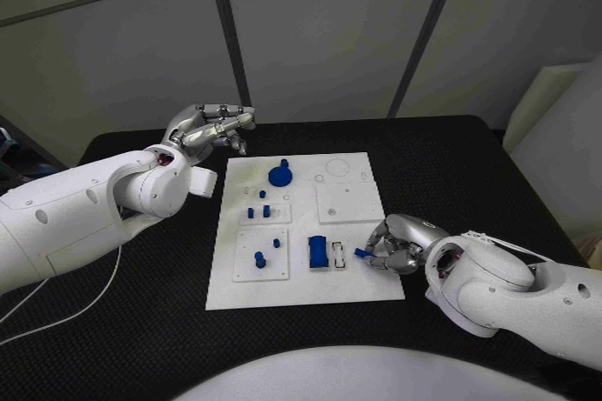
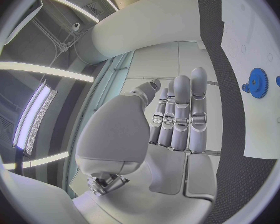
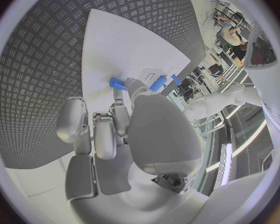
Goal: Assemble the parts on the task board
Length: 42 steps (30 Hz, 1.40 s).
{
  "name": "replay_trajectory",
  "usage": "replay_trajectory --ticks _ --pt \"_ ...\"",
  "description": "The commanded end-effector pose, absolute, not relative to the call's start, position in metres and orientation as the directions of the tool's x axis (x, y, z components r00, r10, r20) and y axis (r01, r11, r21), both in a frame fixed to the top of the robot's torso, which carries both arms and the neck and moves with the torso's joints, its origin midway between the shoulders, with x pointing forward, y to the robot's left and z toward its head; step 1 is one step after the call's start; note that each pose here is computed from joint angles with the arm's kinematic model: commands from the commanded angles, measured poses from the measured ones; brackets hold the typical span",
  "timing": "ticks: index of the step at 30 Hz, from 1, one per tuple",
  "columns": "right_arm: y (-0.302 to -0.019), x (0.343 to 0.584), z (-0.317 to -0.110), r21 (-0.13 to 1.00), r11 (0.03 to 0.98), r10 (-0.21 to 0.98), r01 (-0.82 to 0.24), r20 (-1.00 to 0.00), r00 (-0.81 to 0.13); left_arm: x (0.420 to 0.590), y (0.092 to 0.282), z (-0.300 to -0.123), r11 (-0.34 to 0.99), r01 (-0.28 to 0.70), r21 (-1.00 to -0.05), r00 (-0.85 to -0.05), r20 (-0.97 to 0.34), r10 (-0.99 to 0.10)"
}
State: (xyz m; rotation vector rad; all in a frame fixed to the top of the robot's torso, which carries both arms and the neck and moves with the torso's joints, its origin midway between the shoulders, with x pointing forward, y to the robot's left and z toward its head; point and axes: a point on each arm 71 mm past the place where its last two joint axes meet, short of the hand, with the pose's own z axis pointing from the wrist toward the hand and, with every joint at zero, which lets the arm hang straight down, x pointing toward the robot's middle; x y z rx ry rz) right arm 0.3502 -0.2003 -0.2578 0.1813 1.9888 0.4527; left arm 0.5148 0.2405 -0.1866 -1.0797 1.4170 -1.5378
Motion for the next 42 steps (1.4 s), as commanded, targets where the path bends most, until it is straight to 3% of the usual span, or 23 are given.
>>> replay_trajectory --ticks 1,10,21,42 --pt "-0.197 0.35 -0.252 0.512 0.859 0.46 0.0 -0.771 -0.441 0.514 0.24 -0.185 -0.093 -0.005 -0.996 -0.352 0.089 -0.932" --pt "-0.188 0.351 -0.255 0.572 0.819 0.517 0.04 -0.706 -0.483 0.514 0.239 -0.185 -0.095 -0.007 -0.995 -0.358 0.091 -0.929" --pt "-0.172 0.357 -0.266 0.56 0.827 0.486 0.044 -0.674 -0.556 0.513 0.238 -0.184 -0.097 -0.008 -0.995 -0.364 0.093 -0.927" --pt "-0.161 0.364 -0.272 0.537 0.843 0.465 0.047 -0.681 -0.566 0.513 0.237 -0.183 -0.098 -0.008 -0.995 -0.367 0.094 -0.926"
